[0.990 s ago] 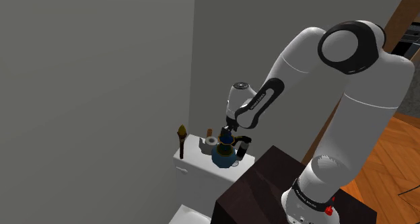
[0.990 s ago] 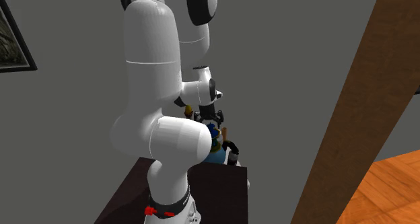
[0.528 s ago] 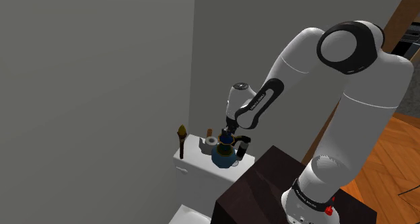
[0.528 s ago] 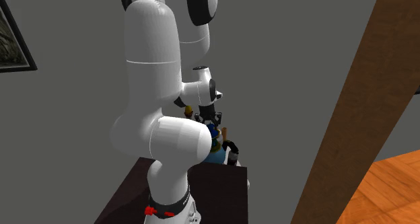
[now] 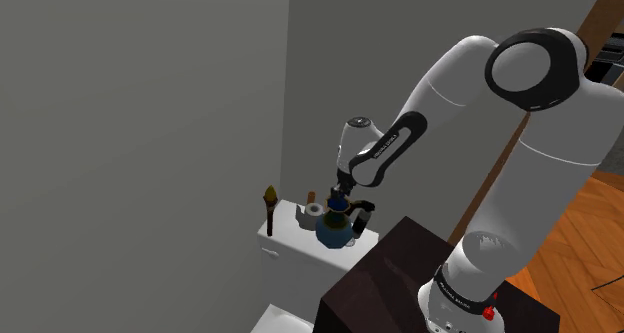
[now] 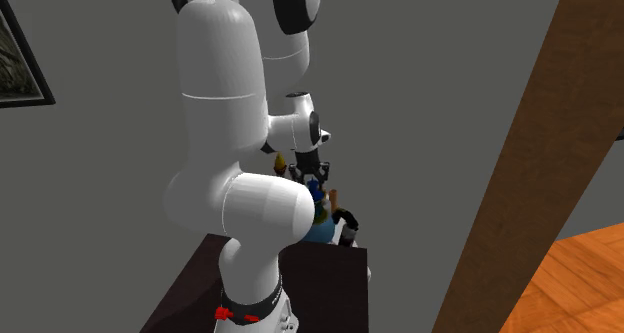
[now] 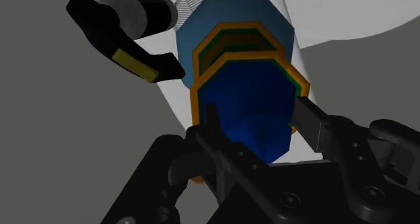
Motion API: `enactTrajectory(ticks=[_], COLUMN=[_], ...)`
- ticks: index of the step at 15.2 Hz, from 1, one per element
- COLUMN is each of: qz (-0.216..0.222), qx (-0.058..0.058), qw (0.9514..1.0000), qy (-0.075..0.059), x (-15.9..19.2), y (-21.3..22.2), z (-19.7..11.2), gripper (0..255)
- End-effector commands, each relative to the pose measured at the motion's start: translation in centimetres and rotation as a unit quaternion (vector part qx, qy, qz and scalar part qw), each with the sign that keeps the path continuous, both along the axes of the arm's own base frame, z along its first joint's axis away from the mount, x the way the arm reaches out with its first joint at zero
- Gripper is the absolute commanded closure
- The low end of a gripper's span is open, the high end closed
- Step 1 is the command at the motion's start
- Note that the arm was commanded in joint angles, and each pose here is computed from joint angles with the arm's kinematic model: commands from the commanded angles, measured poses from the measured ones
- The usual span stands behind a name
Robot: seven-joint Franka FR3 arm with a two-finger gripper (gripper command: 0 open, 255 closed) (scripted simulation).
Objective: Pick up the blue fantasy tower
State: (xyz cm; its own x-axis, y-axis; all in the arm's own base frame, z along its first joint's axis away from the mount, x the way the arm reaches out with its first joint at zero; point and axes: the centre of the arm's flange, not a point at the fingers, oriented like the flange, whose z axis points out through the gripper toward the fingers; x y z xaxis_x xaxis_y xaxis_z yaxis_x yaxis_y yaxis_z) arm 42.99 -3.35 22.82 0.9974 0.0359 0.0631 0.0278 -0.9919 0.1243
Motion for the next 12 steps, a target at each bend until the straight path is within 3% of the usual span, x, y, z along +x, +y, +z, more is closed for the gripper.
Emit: enactTrajectory(ticks=[1, 12], qz=[0.0, 0.0], qx=[0.0, 0.0], qw=[1.0, 1.0], qy=[-0.001, -0.001], x=[0.1, 0.1], y=[0.0, 0.0], z=[1.2, 6.0], gripper=[255, 255])
